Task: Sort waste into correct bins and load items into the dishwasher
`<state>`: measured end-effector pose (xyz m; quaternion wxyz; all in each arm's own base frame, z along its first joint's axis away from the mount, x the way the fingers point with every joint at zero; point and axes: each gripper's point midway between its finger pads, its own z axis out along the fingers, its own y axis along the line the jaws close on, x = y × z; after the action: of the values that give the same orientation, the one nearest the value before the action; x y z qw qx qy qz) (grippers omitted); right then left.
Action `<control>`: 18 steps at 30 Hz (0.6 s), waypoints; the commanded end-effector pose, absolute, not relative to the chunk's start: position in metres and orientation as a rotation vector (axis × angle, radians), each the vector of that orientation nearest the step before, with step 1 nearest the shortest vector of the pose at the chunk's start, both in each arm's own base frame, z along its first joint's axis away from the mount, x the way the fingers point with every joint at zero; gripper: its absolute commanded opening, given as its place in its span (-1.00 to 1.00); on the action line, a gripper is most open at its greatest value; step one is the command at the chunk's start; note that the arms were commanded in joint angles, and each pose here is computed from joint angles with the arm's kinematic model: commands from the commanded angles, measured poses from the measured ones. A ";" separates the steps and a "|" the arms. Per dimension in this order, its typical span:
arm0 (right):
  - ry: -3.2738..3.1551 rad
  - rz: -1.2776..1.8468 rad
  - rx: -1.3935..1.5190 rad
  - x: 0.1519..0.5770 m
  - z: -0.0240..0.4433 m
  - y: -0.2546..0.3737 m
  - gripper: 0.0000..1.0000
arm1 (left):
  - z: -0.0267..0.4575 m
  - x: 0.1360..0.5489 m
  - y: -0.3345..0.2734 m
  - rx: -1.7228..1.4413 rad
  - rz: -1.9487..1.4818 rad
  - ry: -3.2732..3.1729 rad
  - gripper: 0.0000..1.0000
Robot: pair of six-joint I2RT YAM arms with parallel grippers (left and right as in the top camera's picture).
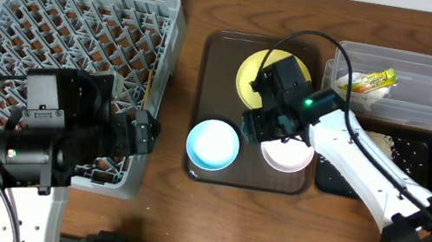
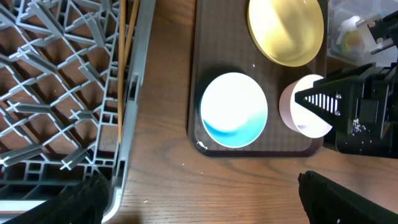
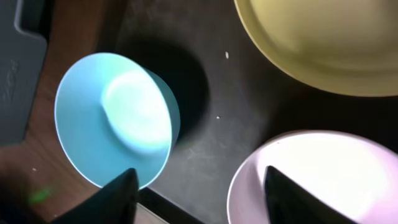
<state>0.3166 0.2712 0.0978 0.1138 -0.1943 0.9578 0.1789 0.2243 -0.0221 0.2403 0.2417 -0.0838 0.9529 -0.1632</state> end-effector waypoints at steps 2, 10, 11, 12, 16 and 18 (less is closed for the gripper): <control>2.660 0.558 -0.599 0.323 0.148 0.264 0.18 | 0.244 0.227 -0.022 -0.226 -0.445 2.597 0.96; 2.292 0.634 -0.668 0.294 0.273 0.251 0.99 | 0.244 0.228 -0.022 -0.226 -0.444 2.597 0.96; 2.277 0.649 -0.665 0.288 0.281 0.248 0.98 | 0.244 0.228 -0.022 -0.225 -0.444 2.597 0.96; 2.259 0.667 -0.666 0.282 0.289 0.247 0.98 | 0.244 0.228 -0.022 -0.226 -0.444 2.597 0.96; 2.200 0.679 -0.659 0.267 0.312 0.236 0.98 | 0.244 0.228 -0.022 -0.226 -0.444 2.597 0.96; 2.224 0.648 -0.674 0.258 0.310 0.226 0.98 | 0.244 0.228 -0.022 -0.226 -0.444 2.597 0.96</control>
<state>0.2668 0.2319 0.3111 0.3614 -0.2462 0.8608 0.2606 0.2267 -0.0217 0.2395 0.2413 -0.0842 0.9529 -0.1633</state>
